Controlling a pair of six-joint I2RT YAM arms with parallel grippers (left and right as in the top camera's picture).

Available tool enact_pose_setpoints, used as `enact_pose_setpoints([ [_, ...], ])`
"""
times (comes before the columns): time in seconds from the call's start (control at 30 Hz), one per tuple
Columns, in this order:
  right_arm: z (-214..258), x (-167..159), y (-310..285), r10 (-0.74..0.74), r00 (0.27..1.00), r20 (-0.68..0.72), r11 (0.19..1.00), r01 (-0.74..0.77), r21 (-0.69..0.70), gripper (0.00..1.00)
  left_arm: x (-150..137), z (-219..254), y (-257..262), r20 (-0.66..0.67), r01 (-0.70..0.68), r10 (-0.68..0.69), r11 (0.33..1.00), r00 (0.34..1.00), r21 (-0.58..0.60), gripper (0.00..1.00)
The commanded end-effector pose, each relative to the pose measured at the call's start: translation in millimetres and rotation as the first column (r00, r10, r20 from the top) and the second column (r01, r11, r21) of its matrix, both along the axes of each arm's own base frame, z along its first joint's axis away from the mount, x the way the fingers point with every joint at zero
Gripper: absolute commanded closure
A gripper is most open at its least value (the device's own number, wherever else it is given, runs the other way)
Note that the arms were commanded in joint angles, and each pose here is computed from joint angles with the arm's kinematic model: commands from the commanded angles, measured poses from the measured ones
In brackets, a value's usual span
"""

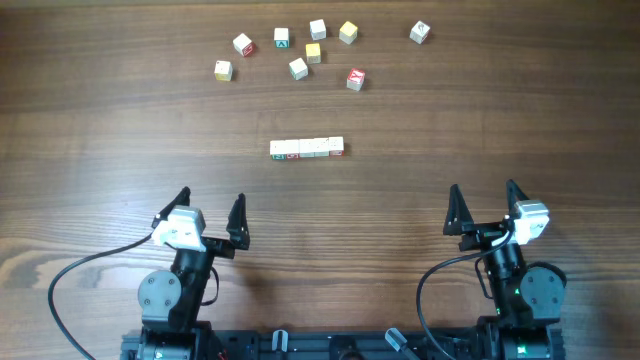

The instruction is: Form a horizontal line

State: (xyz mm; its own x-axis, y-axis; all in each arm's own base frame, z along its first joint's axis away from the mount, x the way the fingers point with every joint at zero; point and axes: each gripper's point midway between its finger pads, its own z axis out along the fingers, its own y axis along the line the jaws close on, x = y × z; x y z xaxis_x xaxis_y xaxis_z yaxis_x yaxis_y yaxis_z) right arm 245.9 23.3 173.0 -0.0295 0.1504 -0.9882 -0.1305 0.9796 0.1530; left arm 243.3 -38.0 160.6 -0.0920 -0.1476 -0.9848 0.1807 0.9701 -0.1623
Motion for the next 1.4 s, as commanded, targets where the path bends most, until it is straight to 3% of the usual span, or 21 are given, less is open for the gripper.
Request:
enact_pose_setpoints([
  [0.0,3,0,-4,-0.023,1.0,0.015,1.0,0.022,0.008,0.0,-2,-1,-8,0.006,0.04,-0.04,0.999,0.999,0.023,0.0],
  [0.17,3,0,-4,-0.023,1.0,0.015,1.0,0.023,0.007,0.0,-4,-1,-20,0.007,0.087,-0.088,0.996,0.996,0.023,0.0],
  [1.37,3,0,-4,-0.023,1.0,0.015,1.0,0.023,0.008,0.0,-4,-1,-20,0.005,0.087,-0.087,0.996,0.996,0.023,0.0],
])
